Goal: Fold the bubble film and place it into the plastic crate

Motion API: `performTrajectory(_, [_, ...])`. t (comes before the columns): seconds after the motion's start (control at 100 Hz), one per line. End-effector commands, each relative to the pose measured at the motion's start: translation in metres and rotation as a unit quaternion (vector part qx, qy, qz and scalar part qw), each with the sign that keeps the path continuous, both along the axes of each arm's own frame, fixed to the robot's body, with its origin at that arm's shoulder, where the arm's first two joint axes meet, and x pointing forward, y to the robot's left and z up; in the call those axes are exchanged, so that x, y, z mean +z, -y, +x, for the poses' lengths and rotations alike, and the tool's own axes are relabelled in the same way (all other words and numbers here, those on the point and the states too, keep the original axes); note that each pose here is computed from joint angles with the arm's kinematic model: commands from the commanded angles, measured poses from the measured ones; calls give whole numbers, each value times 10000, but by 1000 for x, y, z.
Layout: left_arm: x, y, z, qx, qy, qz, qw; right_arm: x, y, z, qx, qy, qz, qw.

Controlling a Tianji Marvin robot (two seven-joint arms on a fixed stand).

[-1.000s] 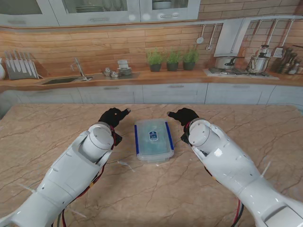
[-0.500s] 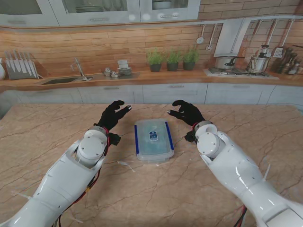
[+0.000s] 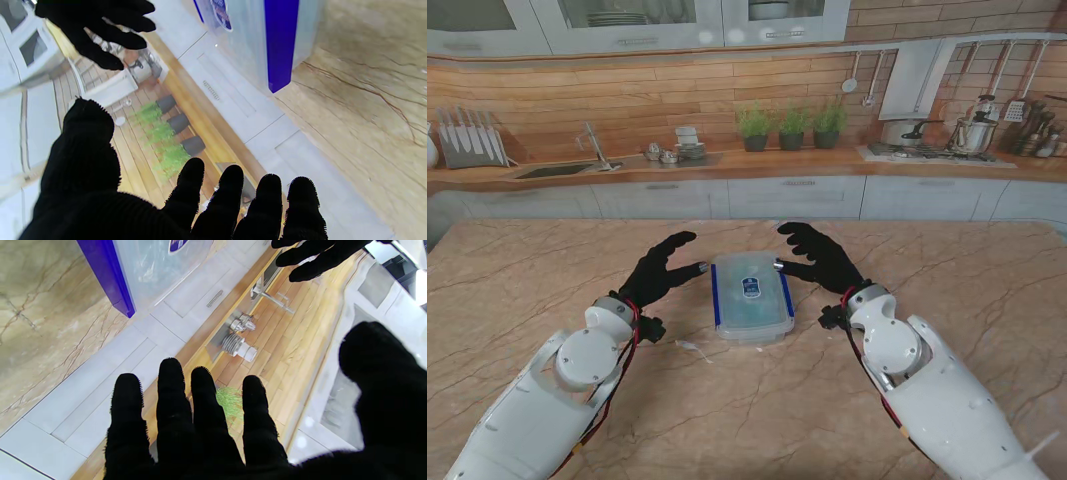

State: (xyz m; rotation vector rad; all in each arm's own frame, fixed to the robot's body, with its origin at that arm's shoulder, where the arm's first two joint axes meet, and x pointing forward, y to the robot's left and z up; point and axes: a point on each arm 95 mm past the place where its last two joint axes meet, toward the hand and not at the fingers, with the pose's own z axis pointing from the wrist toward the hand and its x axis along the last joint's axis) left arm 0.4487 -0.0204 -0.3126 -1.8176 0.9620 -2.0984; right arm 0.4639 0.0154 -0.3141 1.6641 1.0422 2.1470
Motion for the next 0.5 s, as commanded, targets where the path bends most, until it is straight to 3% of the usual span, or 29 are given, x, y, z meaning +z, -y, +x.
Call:
performTrajectory(0.0, [-9, -3, -19, -40, -67, -108, 9999, -16, -2, -22, 136, -127, -69, 9998])
performTrajectory(0.21, [-1, -14, -57, -250, 221, 36, 9994, -15, 0, -63, 308, 110, -104, 9994])
performTrajectory(0.34, [3, -19, -70, -294, 524, -51, 9982, -9, -4, -82, 271, 357, -21, 9990])
performTrajectory(0.49, [7, -26, -84, -495, 582, 68, 9971, -6, -6, -100, 298, 486, 3, 9984])
